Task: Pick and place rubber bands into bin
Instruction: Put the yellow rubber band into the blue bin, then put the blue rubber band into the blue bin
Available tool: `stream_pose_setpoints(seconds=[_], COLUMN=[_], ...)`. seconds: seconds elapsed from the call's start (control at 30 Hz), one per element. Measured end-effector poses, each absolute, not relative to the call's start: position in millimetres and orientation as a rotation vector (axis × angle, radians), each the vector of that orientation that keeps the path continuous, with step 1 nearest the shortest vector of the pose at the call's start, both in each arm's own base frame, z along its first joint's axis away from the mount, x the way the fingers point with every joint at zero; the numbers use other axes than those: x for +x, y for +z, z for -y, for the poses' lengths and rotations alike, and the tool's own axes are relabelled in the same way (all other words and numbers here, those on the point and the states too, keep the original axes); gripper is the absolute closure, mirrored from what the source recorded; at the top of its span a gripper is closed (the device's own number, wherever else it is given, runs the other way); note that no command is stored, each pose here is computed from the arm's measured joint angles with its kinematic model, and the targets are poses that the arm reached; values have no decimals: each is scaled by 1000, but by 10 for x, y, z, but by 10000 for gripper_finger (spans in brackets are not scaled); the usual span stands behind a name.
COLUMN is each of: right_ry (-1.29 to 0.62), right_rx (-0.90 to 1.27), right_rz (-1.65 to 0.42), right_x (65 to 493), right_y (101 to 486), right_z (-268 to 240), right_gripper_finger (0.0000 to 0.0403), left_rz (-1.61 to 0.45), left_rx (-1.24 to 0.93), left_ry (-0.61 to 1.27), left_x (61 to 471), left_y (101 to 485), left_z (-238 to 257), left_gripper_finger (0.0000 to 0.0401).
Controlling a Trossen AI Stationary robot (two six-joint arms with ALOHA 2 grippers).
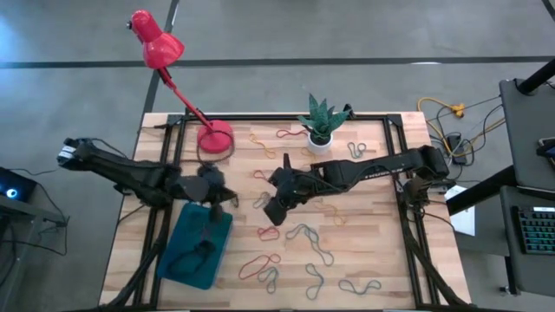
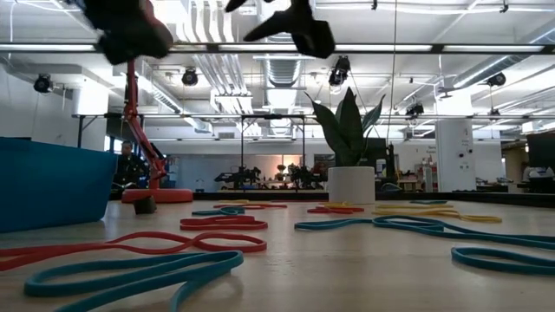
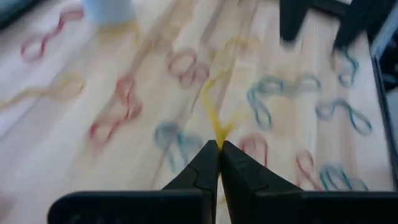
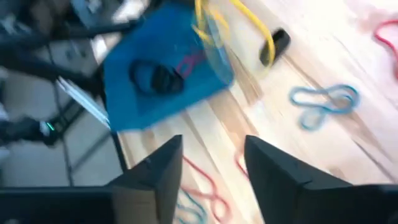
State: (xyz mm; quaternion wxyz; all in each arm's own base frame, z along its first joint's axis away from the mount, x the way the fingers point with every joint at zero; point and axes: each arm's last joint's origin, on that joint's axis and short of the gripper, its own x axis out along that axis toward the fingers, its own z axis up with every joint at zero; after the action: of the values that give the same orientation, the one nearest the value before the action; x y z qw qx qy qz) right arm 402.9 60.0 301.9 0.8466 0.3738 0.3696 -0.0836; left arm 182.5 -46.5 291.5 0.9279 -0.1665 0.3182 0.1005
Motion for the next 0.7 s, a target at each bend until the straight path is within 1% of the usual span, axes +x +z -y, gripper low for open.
stream_pose_setpoints(seconds=[0.1, 0.2, 0.33, 0.43, 0.53, 0.63, 0.7], right_ry=[-177, -199, -207, -185, -149, -90, -36], right_rx=[719, 681, 657, 624, 567, 469, 379], right_rz=[-872, -948, -967, -957, -964, -976, -990], right_x=[3927, 3861, 3860, 3901, 3913, 3911, 3915], right_y=[2994, 2949, 2915, 2882, 2856, 2831, 2794], right_z=[-642, -660, -653, -661, -699, -773, -830], right_gripper_finger=[209, 192, 181, 175, 169, 163, 159], left_rz=[-833, -985, -1094, -1206, -1317, -1376, -1395], left_rx=[-459, -610, -681, -673, -635, -584, -553], left_ry=[78, -52, -100, -74, -17, 0, -23], left_x=[1527, 1282, 1140, 1128, 1155, 1205, 1251], left_y=[3028, 3078, 2962, 2753, 2511, 2353, 2309], left_z=[479, 534, 652, 768, 875, 970, 1022], left_gripper_finger=[401, 401, 401, 395, 368, 328, 297])
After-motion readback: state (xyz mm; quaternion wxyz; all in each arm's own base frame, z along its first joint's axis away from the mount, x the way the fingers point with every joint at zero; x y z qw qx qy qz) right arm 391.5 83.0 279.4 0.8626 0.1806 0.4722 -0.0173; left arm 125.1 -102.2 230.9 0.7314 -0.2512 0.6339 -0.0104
